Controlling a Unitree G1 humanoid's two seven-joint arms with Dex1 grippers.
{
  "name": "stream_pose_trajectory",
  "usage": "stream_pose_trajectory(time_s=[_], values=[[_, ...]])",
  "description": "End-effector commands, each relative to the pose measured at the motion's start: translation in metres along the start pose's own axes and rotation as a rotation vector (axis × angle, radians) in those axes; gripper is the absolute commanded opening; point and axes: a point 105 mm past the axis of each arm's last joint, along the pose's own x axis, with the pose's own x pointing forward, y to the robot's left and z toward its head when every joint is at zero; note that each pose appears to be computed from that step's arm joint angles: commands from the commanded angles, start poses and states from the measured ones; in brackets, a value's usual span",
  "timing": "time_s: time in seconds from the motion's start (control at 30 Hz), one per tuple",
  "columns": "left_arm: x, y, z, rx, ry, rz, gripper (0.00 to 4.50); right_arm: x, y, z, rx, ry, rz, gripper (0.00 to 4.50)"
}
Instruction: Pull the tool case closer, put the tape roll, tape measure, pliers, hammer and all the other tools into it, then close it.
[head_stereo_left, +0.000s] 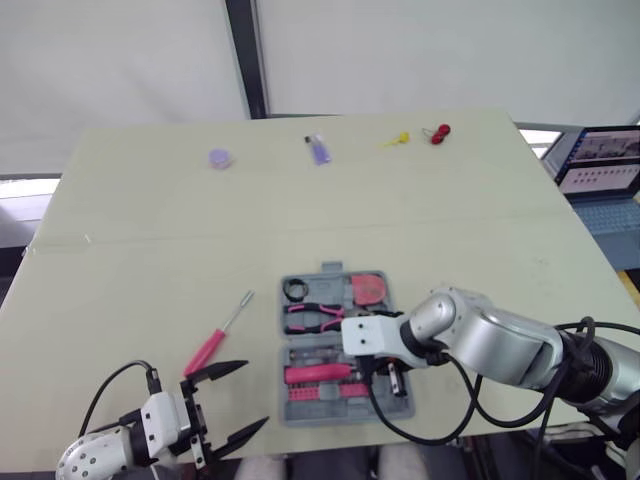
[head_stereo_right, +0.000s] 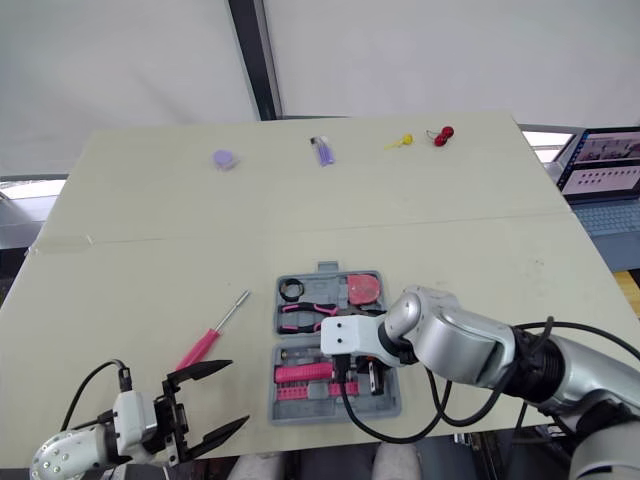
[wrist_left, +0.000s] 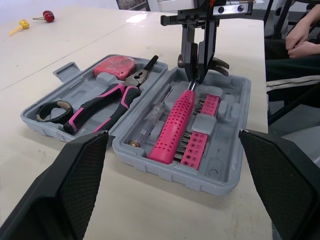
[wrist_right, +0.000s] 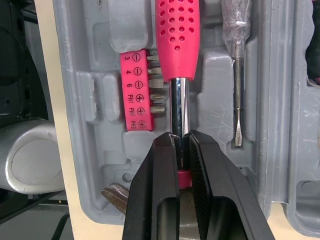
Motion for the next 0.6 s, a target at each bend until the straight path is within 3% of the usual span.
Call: stream_pose_trajectory(time_s=[0.03, 0.23, 0.43, 0.6], values=[[0.000, -0.001, 0.001, 0.012, 0.004, -0.006, 4.50, -0.004, 0.004, 0.004, -0.035, -0.015, 0.008, 1.26], [0.001, -0.002, 0.001, 0.006, 0.004, -0.009, 4.50, -0.005, 0.006, 0.005, -0.045, -0.018, 0.014, 4.29], [0.002, -0.002, 0.001, 0.008, 0.003, -0.009, 4.50, -0.017, 0.010, 0.011, -0.047, -0.067, 0.019, 4.45], [0.003, -0.001, 0.001, 0.012, 0.000, -0.010, 4.50, -0.023, 0.001, 0.029, -0.028, -0.295, -0.055, 4.45]])
